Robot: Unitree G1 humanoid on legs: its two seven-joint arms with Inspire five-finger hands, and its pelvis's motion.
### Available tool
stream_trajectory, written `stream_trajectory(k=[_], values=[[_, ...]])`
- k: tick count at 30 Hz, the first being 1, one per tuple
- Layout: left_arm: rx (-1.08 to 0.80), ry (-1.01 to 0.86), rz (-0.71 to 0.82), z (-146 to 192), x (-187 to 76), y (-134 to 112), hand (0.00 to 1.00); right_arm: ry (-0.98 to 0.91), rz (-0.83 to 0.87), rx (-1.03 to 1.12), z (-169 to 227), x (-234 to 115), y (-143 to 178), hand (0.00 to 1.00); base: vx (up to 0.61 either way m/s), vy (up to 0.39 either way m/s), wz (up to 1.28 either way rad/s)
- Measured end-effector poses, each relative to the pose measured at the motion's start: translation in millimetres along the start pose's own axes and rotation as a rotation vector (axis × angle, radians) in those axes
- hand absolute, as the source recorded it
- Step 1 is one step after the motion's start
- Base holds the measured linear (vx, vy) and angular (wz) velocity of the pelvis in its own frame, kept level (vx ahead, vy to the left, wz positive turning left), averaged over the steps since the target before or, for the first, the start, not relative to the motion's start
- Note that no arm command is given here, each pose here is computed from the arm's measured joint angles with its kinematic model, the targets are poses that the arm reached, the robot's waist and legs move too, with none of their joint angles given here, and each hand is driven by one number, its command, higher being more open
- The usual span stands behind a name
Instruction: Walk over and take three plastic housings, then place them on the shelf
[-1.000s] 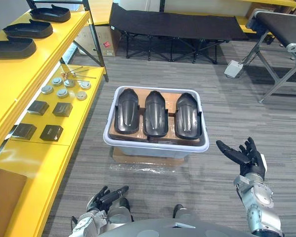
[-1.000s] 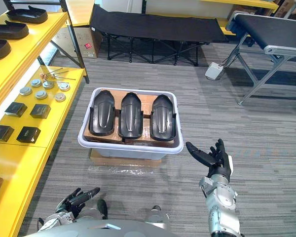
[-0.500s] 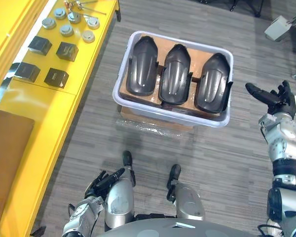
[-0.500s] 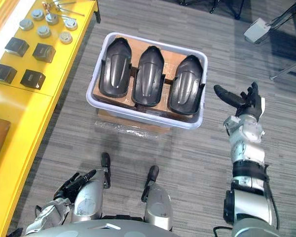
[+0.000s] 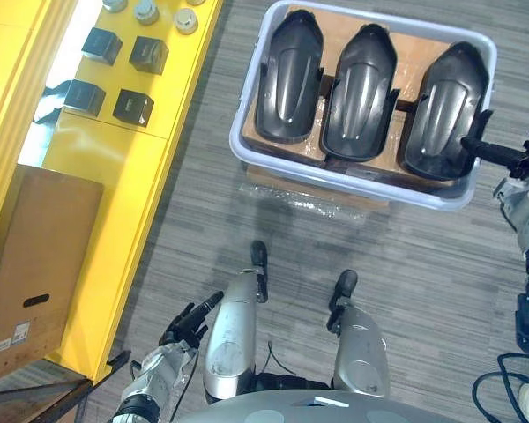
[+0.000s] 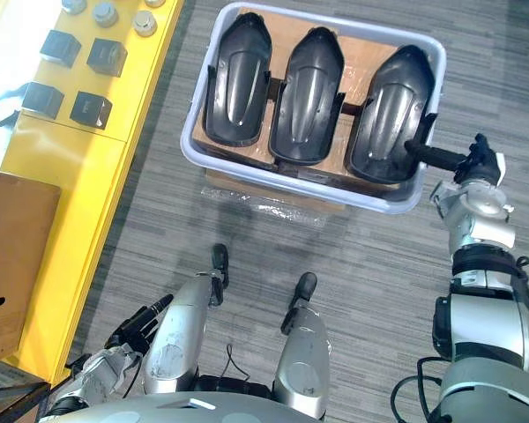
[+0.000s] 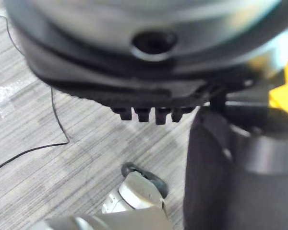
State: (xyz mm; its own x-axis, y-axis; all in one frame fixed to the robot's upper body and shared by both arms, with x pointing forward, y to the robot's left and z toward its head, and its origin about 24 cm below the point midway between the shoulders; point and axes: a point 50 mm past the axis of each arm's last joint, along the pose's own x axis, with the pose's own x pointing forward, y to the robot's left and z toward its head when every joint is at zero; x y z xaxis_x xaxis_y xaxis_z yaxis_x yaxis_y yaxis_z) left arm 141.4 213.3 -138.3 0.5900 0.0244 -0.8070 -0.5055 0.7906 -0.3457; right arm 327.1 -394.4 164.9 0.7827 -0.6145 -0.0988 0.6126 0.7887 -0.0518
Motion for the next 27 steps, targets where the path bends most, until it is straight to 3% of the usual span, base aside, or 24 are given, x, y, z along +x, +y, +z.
stream_trajectory(k=[8,14,27], values=[[-0.094,-0.024,-0.074,6,9,-26,1.00,0.033,-0.052,-0.037,11,2,-7,0.00,-0.04,-0.043,0.12],[-0.135,-0.035,-0.073,6,9,-32,1.00,0.040,-0.017,-0.062,14,1,1,0.00,-0.07,-0.073,0.02],[-0.117,-0.080,-0.124,7,9,-39,1.00,0.138,-0.086,0.011,-23,-3,-2,0.00,0.00,-0.061,0.11]])
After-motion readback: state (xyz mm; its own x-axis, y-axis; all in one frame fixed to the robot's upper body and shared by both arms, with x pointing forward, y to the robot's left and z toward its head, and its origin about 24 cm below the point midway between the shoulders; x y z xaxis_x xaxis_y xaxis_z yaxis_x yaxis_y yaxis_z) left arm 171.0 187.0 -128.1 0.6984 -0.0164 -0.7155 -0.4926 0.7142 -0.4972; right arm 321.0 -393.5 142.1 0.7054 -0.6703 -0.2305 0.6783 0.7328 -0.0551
